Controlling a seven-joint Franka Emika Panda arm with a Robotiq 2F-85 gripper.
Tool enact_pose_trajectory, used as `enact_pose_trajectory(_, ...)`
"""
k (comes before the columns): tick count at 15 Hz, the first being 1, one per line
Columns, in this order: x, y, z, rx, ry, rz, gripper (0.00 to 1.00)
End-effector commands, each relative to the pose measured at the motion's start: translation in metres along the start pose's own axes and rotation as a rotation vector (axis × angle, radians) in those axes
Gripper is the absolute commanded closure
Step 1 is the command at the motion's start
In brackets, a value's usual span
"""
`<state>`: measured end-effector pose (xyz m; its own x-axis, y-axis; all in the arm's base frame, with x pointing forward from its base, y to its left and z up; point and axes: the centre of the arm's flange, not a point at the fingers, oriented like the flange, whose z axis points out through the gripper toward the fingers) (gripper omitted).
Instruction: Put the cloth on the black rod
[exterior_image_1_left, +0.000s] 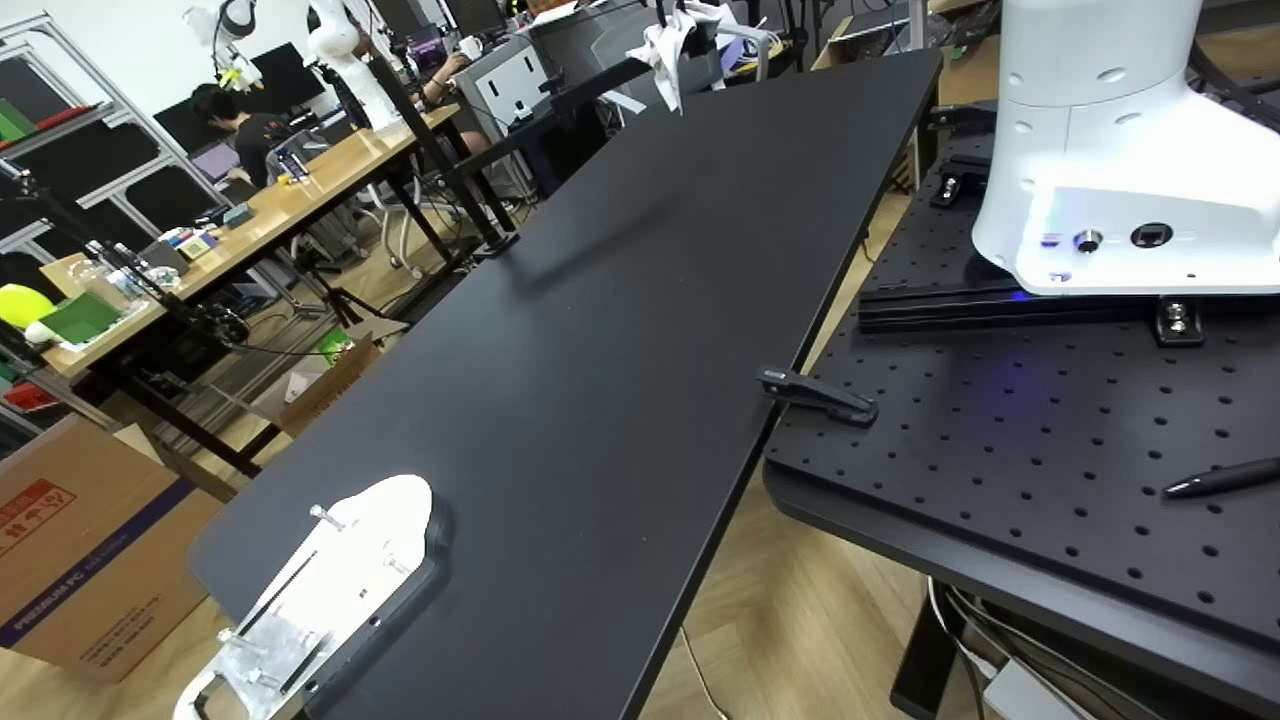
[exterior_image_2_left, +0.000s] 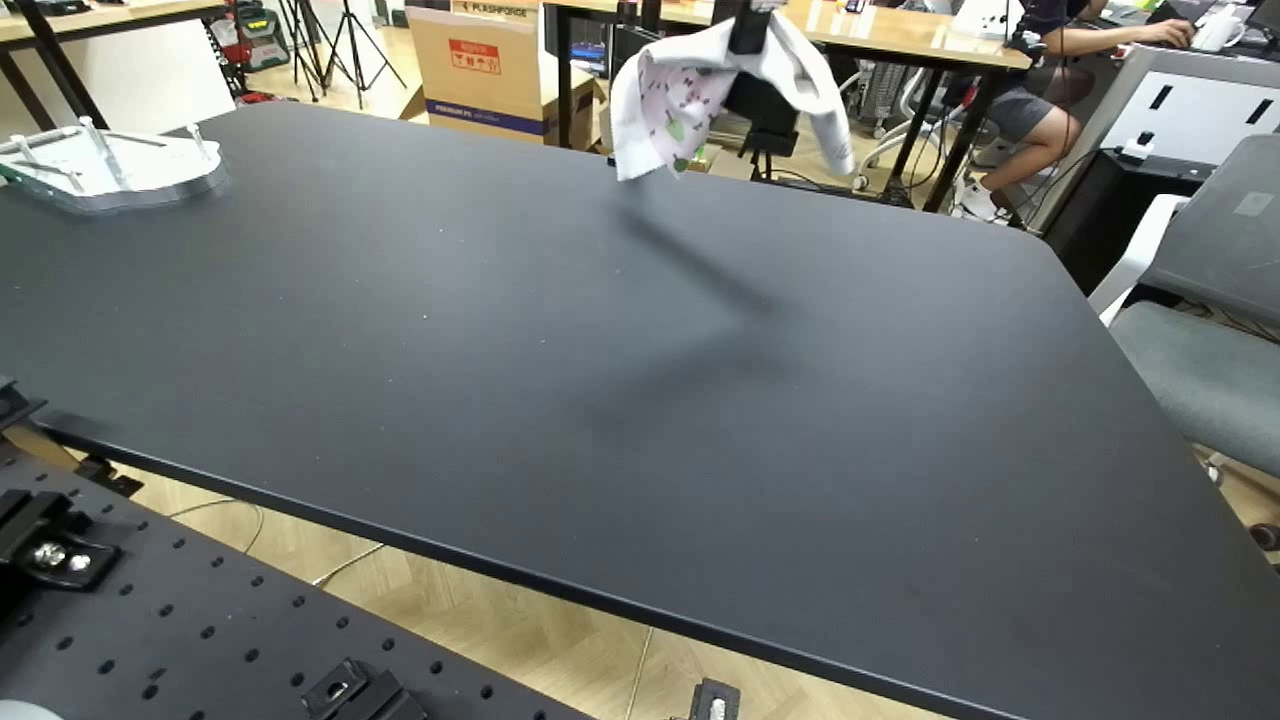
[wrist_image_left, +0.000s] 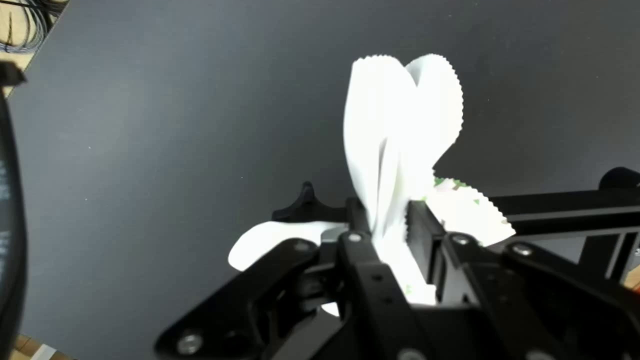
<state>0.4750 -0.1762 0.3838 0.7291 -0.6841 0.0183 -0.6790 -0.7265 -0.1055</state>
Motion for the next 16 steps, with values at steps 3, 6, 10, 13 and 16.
enact_pose_trajectory(3, 0.001, 0.004, -0.003, 0.004, -0.012, 0.000, 0.27)
enact_pose_trajectory(6, -0.006, -0.005, -0.013, 0.005, 0.009, -0.026, 0.07)
enact_pose_trajectory(10, -0.024, -0.027, -0.042, 0.017, 0.021, -0.066, 0.00)
enact_pose_trajectory(13, -0.050, -0.044, -0.057, 0.009, -0.054, -0.145, 0.00)
enact_pose_trajectory(16, -0.088, -0.060, -0.059, -0.013, -0.190, -0.303, 0.00)
